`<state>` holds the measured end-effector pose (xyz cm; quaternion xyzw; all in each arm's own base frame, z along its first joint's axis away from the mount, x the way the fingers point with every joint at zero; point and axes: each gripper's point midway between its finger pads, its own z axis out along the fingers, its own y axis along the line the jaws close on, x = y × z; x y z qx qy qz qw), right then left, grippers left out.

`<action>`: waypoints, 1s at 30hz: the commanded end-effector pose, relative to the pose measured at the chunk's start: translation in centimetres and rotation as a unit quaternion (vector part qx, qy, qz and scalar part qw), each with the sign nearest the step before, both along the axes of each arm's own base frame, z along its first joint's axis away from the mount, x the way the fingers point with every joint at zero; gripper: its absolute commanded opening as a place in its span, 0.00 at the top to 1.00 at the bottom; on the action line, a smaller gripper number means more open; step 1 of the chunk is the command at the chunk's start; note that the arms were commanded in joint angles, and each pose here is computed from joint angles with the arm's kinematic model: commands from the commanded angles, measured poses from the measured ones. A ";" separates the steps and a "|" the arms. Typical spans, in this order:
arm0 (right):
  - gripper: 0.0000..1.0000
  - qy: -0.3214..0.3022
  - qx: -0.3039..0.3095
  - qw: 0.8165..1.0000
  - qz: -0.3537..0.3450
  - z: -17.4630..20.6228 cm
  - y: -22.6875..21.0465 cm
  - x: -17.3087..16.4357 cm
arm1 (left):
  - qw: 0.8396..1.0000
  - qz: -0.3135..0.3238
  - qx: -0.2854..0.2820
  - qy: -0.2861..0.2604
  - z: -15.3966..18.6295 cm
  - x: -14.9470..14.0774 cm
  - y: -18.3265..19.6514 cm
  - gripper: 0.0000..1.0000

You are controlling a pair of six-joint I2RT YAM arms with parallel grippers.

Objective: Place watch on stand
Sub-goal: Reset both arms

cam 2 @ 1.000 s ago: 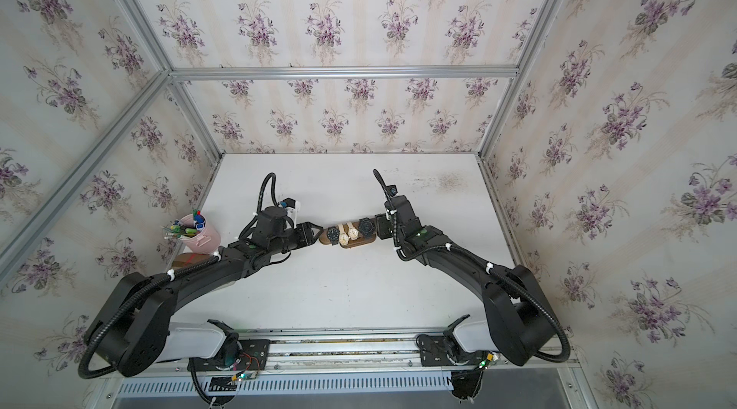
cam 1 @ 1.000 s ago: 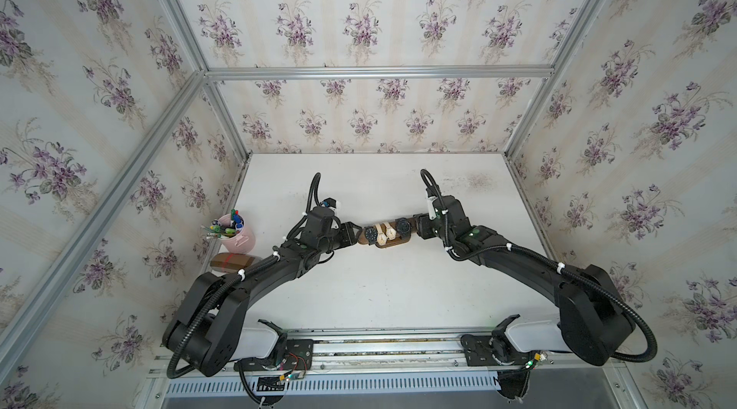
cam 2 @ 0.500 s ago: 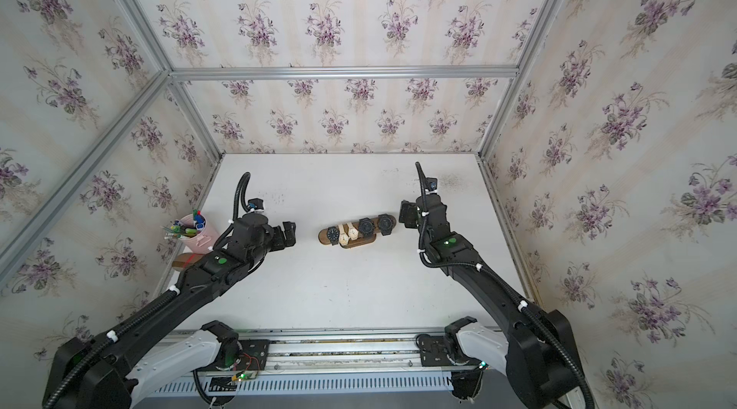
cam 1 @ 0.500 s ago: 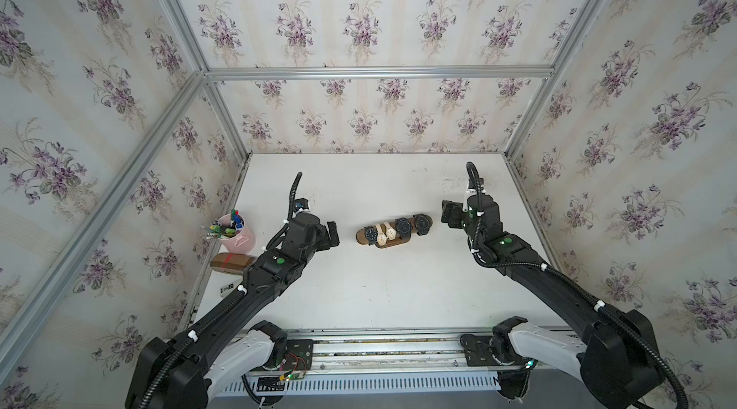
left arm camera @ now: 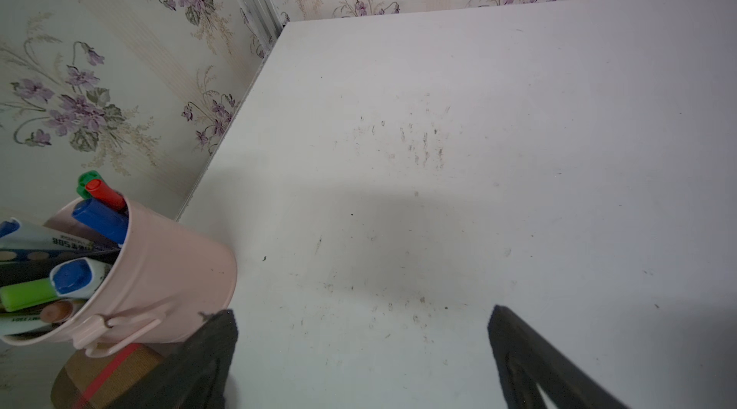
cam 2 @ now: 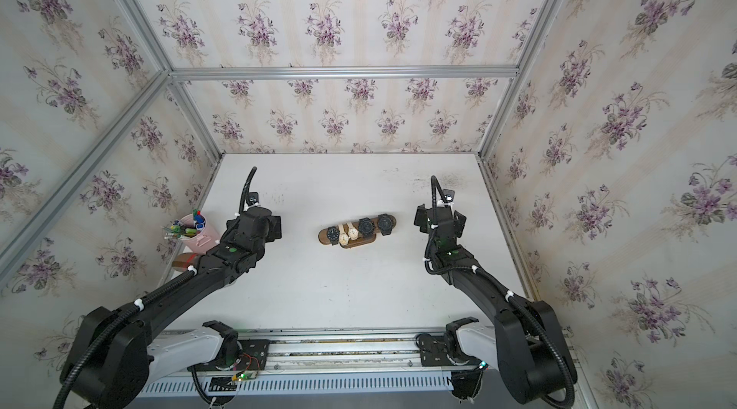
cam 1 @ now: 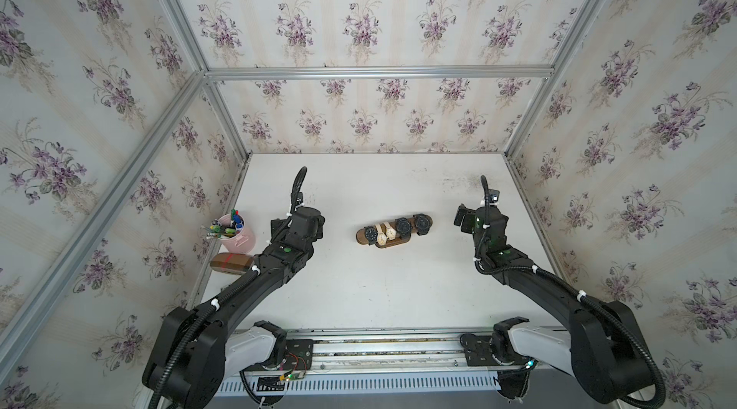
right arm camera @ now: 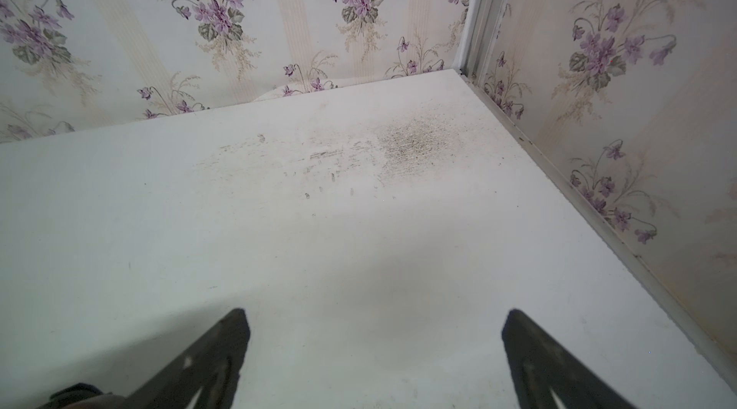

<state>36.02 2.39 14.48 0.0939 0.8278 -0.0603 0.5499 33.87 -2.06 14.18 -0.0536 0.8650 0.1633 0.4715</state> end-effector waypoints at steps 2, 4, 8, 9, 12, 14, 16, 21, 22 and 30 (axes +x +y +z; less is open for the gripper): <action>0.00 -0.038 -0.033 0.999 0.008 0.2 -0.4 1.0 | 0.998 -0.047 0.011 -0.043 -0.4 1.4 -0.4 0.00; 0.00 -0.042 -0.043 0.998 -0.003 -0.5 -1.0 1.1 | 0.997 -0.062 0.010 -0.045 -1.4 1.6 -0.4 0.00; 0.00 -0.056 -0.032 0.998 -0.021 -1.9 -2.3 1.1 | 0.995 -0.086 0.003 -0.041 -2.5 2.6 -0.2 0.00; 0.00 -0.059 -0.026 0.998 -0.022 -2.1 -2.5 1.1 | 0.995 -0.094 -0.002 -0.043 -2.5 2.8 -0.3 0.00; 0.00 -0.072 -0.026 0.997 -0.003 -1.7 -2.5 1.5 | 0.992 -0.110 -0.026 -0.060 -2.4 3.4 -0.1 0.00; 0.00 -0.085 -0.028 0.996 0.017 -1.5 -2.1 1.5 | 0.988 -0.132 -0.041 -0.072 -2.3 3.8 -0.4 0.00; 0.00 -0.098 -0.026 0.994 0.044 -1.1 -1.6 1.7 | 0.985 -0.148 -0.055 -0.071 -2.3 4.2 -0.7 0.00; 0.00 -0.126 -0.016 0.989 0.073 -1.4 -1.5 1.7 | 0.979 -0.173 -0.061 -0.087 -2.7 4.7 -1.0 0.00; 0.00 -0.126 -0.010 0.989 0.072 -1.8 -1.9 1.7 | 0.978 -0.177 -0.061 -0.093 -3.0 4.8 -1.0 0.00; 0.00 -0.124 0.008 0.988 0.088 -2.3 -2.1 1.8 | 0.979 -0.171 -0.089 -0.068 -5.3 5.9 -0.4 0.00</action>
